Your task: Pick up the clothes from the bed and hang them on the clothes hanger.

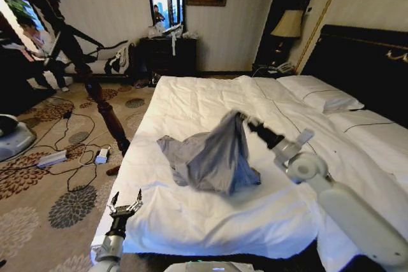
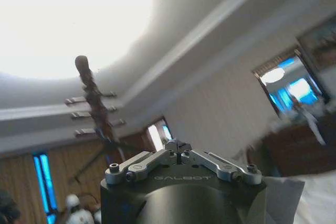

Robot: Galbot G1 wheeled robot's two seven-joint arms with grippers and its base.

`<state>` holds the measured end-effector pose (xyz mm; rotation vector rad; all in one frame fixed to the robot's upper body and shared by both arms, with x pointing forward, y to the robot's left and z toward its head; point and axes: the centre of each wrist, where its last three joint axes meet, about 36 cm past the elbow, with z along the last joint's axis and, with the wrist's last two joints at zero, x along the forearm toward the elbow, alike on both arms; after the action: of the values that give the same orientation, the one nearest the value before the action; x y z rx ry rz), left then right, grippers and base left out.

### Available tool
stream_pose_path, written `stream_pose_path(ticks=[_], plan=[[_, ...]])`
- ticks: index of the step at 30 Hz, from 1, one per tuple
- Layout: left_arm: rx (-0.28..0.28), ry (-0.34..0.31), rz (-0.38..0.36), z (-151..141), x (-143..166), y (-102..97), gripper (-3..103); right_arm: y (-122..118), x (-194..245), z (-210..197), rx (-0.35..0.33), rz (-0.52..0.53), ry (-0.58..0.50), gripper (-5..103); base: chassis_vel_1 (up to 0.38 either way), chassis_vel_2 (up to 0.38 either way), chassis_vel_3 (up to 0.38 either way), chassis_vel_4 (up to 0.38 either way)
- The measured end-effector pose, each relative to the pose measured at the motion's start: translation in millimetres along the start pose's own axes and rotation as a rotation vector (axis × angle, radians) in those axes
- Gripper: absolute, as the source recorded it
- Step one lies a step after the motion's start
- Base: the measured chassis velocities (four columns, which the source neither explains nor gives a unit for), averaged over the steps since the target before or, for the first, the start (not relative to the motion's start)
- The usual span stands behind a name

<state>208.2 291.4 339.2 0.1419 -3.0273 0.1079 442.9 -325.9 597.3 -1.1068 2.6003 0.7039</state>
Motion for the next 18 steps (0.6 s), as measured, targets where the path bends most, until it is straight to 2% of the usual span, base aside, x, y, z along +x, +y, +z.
stream_pose_path(ticks=[5, 12, 18], plan=[[0.001, -0.004, -0.001, -2, 1, 3.8, 100, 7, -6, -18, 0.036, -0.055, -0.058, 0, 0.000, 0.000, 0.000, 0.000], [-0.001, -0.007, 0.002, -3, 2, 5.1, 100, 8, -19, -46, 0.099, -0.076, -0.112, 0, 0.000, 0.000, 0.000, 0.000], [-0.005, -0.009, 0.009, -6, 3, 6.8, 100, -16, -36, -80, 0.166, -0.020, -0.175, 0, 0.000, 0.000, 0.000, 0.000]])
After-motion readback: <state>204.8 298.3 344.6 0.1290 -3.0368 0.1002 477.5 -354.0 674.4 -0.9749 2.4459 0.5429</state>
